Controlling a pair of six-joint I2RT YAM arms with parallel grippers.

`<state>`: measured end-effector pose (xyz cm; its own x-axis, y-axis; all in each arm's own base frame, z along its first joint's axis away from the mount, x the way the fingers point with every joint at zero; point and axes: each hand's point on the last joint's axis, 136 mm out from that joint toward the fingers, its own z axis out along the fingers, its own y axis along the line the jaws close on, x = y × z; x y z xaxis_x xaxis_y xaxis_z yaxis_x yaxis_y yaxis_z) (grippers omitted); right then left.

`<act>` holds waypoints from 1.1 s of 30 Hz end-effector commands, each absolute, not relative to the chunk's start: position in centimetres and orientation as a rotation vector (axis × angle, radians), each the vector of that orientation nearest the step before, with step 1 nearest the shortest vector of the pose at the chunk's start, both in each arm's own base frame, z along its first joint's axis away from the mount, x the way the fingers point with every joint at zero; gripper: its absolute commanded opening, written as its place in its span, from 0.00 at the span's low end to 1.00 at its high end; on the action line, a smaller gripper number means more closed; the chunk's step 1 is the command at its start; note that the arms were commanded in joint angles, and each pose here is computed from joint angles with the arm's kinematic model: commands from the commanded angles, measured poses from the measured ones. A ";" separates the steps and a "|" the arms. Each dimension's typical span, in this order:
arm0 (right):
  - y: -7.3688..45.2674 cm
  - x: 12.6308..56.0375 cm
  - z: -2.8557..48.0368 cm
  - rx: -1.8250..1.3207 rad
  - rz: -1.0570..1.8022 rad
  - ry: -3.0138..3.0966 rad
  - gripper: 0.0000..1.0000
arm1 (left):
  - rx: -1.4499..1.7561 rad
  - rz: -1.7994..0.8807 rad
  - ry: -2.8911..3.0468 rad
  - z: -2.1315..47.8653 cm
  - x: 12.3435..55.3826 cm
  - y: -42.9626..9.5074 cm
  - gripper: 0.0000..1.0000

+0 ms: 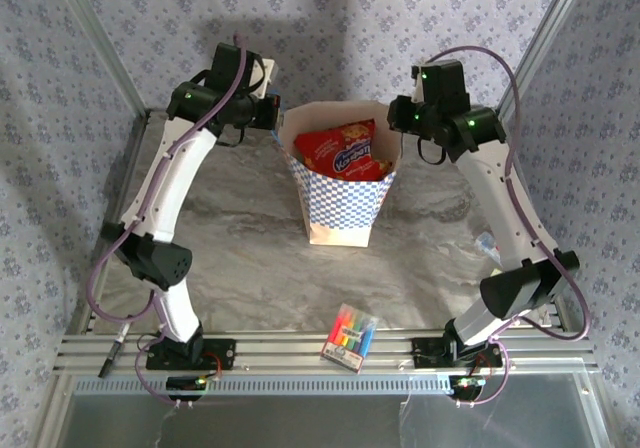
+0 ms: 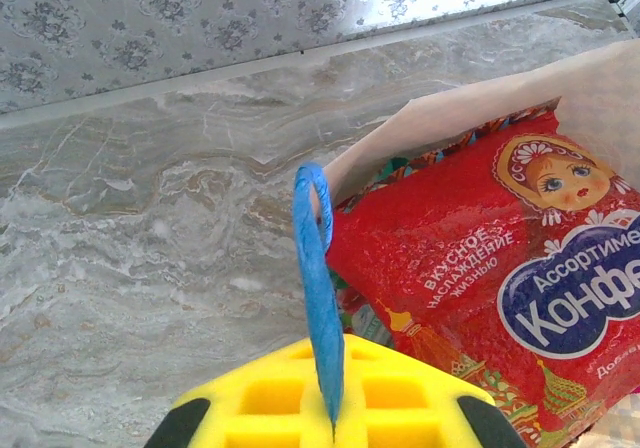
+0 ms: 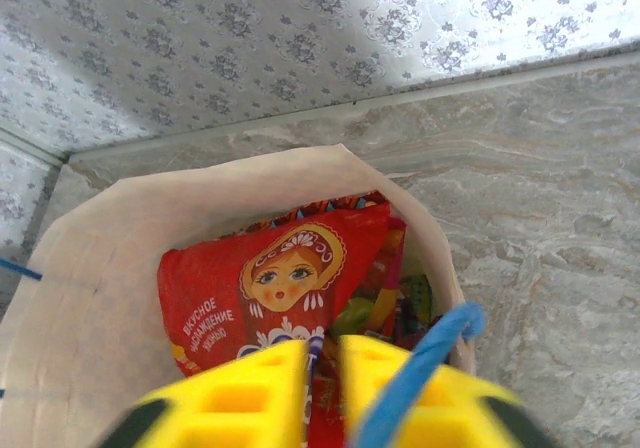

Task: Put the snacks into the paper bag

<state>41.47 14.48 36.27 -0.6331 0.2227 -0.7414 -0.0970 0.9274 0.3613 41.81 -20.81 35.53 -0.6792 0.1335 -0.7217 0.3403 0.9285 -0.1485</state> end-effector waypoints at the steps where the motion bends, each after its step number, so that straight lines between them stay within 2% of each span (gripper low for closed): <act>1: 13.9 40.3 37.8 0.104 0.477 2.168 0.29 | 0.295 -0.359 2.225 38.5 41.3 -20.1 0.07; 3: 13.4 39.7 38.1 0.112 0.456 2.165 0.41 | 0.288 -0.361 2.226 38.6 41.2 -20.0 0.16; 5: 12.9 39.2 38.3 0.112 0.433 2.158 0.48 | 0.286 -0.363 2.224 38.7 41.1 -20.0 0.23; 6: 12.5 38.8 38.5 0.116 0.420 2.150 0.52 | 0.288 -0.363 2.226 38.7 40.9 -19.9 0.30; 8: 12.1 38.2 38.8 0.114 0.404 2.134 0.53 | 0.291 -0.355 2.230 38.7 40.7 -19.7 0.41; 11: 11.2 37.2 39.0 0.126 0.377 2.118 0.57 | 0.287 -0.335 2.238 38.6 40.3 -19.2 0.49; 15: 10.0 35.7 39.3 0.146 0.339 2.095 0.63 | 0.286 -0.316 2.231 38.8 39.2 -18.5 0.56; 18: 8.9 34.9 39.1 0.172 0.292 2.082 0.64 | 0.292 -0.297 2.223 38.9 38.2 -17.7 0.61; 28: 4.9 31.9 37.3 0.260 0.124 2.097 0.71 | 0.299 -0.210 2.222 37.2 34.7 -14.4 0.68; 33: 2.1 30.9 34.9 0.335 0.004 2.115 0.76 | 0.203 -0.077 2.239 35.0 33.8 -10.7 0.72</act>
